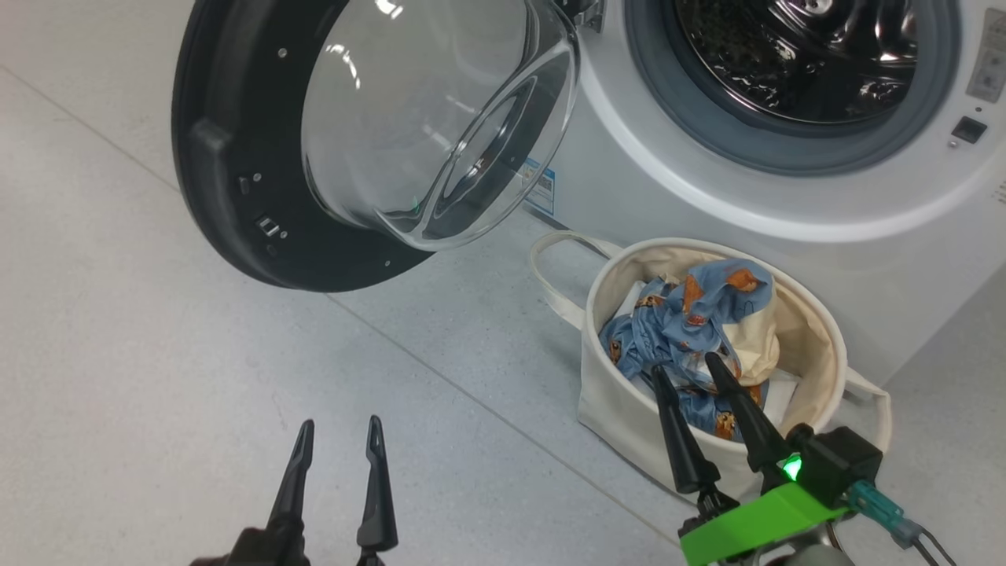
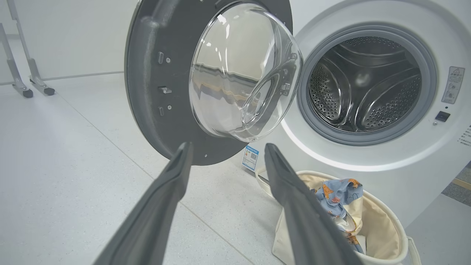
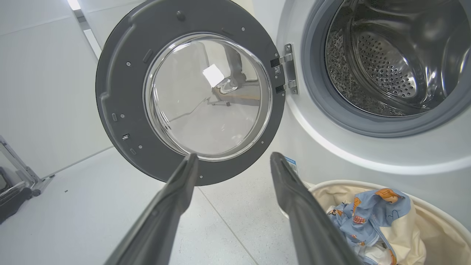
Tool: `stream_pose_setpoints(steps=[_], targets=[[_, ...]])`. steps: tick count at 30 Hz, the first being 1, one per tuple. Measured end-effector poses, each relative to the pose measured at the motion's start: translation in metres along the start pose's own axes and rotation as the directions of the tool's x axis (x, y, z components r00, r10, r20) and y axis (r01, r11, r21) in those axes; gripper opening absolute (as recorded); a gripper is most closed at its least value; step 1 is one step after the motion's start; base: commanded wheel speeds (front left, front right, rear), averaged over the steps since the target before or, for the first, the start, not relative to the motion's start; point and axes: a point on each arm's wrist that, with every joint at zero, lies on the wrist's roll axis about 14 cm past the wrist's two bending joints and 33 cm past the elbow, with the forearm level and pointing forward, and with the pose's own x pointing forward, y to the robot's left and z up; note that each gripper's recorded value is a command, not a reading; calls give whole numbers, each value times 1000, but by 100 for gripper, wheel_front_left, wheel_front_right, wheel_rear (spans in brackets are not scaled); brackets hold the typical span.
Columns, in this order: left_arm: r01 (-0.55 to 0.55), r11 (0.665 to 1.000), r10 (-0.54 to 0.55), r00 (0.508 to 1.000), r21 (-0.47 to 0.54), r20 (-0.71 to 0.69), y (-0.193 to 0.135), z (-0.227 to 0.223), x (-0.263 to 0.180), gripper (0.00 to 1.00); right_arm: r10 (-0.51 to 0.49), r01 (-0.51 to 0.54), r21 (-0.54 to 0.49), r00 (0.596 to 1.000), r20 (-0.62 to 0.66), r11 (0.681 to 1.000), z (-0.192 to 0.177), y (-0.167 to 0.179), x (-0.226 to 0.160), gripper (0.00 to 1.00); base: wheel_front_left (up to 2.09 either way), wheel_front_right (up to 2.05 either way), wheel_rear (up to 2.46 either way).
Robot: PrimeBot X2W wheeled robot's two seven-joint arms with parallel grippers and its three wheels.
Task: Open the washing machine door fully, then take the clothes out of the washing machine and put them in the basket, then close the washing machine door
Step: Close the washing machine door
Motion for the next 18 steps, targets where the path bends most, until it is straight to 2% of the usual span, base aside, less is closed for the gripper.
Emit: stream_pose_setpoints(steps=[18], targets=[[-7,1000,7,1000,8,-13,0,-3,1,100,-7,7,11,1000,-13,1000,-6,-4,0,100,0,0,0]])
